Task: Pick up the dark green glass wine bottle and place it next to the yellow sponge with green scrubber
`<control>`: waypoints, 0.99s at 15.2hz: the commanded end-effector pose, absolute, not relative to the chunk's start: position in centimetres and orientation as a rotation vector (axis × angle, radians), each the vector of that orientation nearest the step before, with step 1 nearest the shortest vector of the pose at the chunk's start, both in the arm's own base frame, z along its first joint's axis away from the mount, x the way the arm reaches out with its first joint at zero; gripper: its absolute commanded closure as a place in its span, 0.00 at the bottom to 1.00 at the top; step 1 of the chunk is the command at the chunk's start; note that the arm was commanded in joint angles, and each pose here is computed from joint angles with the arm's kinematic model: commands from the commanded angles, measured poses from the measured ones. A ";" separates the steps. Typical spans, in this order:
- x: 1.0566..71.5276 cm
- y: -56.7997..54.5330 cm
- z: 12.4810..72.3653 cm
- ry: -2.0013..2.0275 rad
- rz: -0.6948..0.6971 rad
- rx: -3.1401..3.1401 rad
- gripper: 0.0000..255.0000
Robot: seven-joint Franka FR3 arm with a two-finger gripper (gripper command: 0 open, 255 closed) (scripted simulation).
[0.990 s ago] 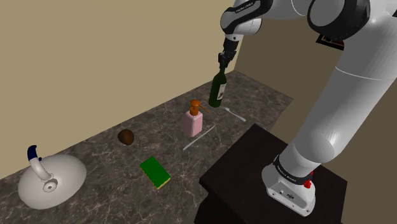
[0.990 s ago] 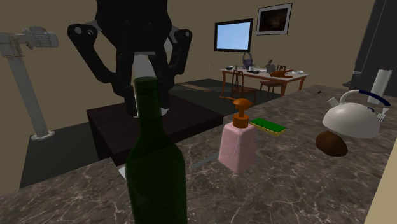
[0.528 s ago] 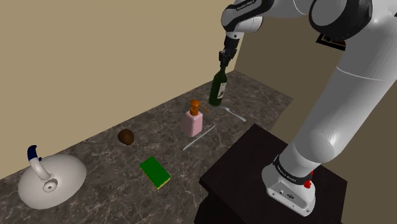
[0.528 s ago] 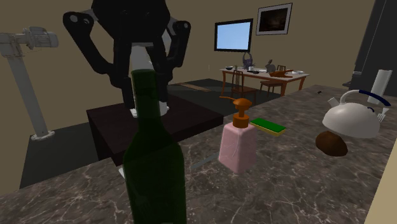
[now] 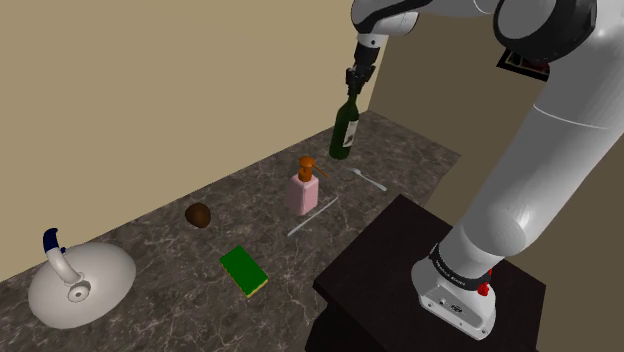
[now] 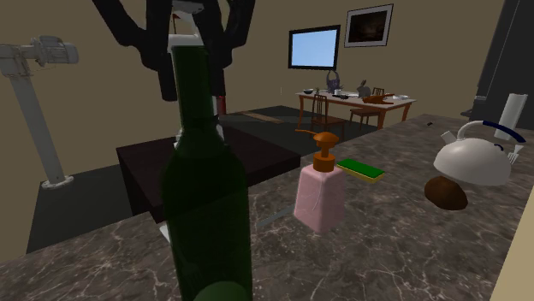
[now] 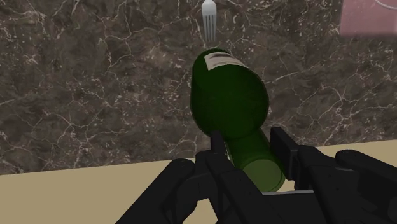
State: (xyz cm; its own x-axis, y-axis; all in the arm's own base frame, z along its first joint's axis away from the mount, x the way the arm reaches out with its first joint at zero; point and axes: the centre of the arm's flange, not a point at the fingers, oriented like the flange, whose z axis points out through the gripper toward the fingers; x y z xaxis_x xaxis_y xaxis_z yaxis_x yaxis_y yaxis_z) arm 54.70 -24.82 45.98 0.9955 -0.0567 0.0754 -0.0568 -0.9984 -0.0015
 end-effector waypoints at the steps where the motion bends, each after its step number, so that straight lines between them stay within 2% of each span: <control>1: 54.6 -24.8 47.2 -0.089 0.119 3.137 1.00; 7: 54.6 -24.8 50.2 -0.089 0.119 3.137 1.00; 15: 52.5 -14.5 50.2 -0.089 0.119 3.137 1.00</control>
